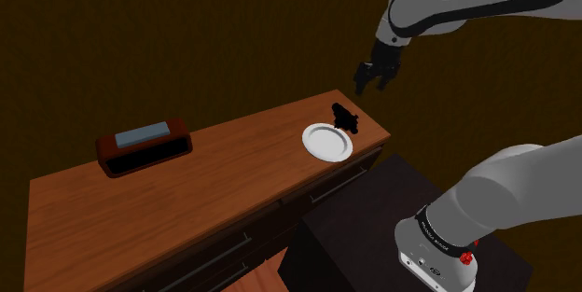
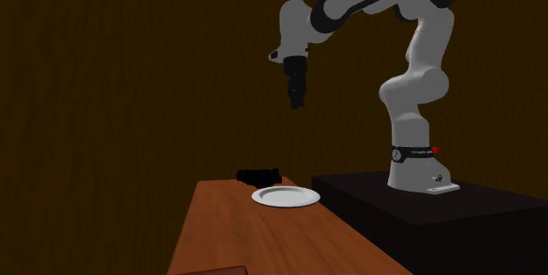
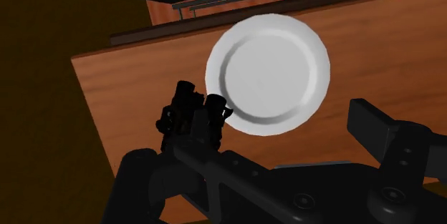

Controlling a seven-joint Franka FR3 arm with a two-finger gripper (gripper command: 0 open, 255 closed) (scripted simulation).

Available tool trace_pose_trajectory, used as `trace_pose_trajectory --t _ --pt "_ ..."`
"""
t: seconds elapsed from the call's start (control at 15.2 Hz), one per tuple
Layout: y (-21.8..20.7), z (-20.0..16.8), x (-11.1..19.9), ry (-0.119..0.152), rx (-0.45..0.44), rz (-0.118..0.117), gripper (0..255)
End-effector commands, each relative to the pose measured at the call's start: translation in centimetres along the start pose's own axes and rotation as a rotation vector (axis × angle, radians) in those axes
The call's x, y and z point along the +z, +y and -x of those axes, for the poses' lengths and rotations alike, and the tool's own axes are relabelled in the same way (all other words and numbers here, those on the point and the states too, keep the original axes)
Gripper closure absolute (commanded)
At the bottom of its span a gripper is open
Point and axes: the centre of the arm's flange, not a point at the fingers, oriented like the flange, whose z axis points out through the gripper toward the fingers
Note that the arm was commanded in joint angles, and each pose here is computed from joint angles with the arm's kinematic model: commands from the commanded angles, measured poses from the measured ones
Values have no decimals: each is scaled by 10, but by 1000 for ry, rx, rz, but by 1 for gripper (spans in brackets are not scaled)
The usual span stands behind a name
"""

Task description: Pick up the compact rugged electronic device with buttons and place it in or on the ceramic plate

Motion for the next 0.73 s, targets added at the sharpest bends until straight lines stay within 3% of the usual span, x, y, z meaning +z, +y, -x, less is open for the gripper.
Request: trace_pose_trajectory --t 0.0,0.66 --pt "10 -14 22 7 34 10 0" --pt "69 -74 116 31 199 61 0"
